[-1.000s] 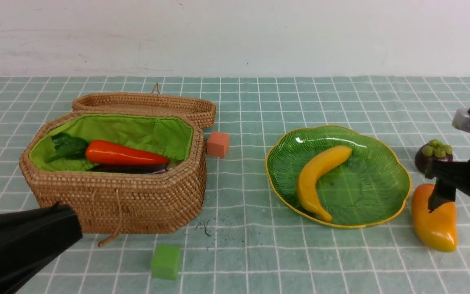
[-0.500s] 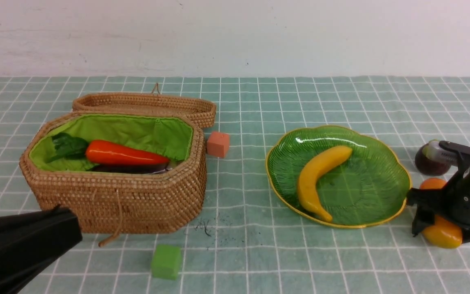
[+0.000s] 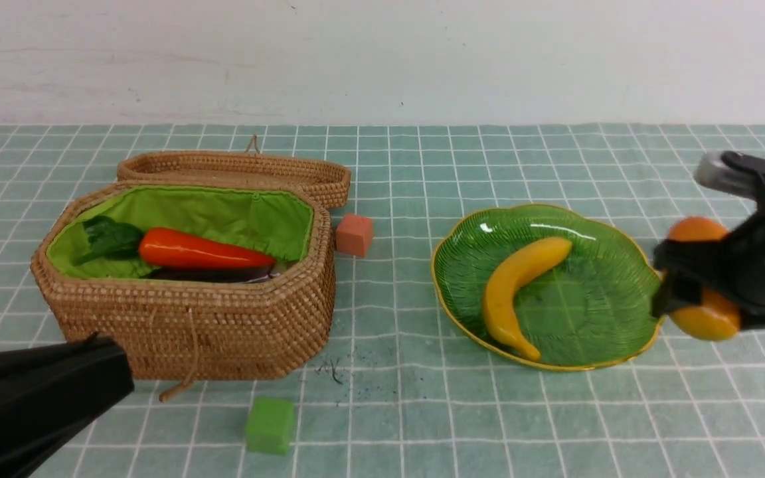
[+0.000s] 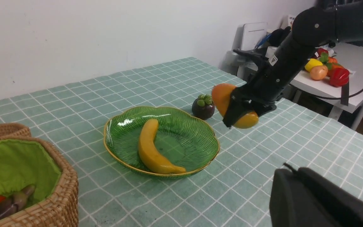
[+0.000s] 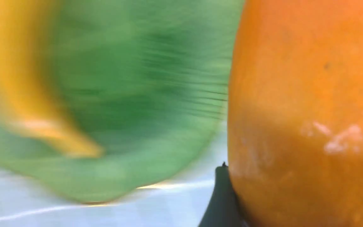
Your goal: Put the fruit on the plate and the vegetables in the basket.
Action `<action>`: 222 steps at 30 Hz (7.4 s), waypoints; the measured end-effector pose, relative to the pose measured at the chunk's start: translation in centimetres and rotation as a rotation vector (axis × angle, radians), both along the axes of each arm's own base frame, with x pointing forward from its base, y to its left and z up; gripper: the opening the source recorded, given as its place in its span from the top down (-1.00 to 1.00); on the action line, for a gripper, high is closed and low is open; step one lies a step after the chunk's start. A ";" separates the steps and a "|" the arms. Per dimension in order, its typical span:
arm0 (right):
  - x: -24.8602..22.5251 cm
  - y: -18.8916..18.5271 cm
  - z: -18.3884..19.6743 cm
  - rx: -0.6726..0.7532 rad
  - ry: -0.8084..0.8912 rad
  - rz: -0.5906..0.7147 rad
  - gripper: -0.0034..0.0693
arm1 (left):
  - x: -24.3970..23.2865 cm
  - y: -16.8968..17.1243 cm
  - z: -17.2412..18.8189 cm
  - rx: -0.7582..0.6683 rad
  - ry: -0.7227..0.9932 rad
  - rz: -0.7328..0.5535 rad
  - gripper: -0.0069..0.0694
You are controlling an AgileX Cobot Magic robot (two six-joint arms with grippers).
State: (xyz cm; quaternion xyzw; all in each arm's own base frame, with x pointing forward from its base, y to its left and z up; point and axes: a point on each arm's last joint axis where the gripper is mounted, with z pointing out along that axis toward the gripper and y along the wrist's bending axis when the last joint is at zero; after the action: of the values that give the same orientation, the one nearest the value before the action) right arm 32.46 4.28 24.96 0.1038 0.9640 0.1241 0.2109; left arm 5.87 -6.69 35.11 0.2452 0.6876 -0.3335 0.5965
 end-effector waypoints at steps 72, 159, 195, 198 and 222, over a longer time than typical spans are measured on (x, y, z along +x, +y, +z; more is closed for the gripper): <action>9.6 -4.1 2.6 -0.021 -0.079 0.094 -0.65 | -0.1 -0.1 0.5 -0.038 -0.035 -0.013 0.78; -27.2 -3.8 -7.6 -0.173 -0.826 0.001 0.96 | -0.8 1.6 -8.9 0.061 0.084 0.041 0.85; -27.3 -3.8 -7.6 -0.167 -0.823 -0.002 0.90 | -0.4 4.8 -13.1 -0.079 -0.074 0.525 0.85; -27.3 -3.8 -7.6 -0.167 -0.823 -0.003 0.89 | -0.3 5.6 -15.6 -0.047 0.006 0.662 0.85; -27.3 -3.8 -7.6 -0.163 -0.822 -0.004 0.82 | -0.7 5.7 -18.2 0.019 0.279 0.702 0.85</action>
State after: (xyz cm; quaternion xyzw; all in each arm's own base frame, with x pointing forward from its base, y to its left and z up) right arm 5.19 0.51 17.34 0.0304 0.8060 0.0780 0.5860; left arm 5.17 -1.01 16.91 -0.0475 0.8076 -0.1327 0.5727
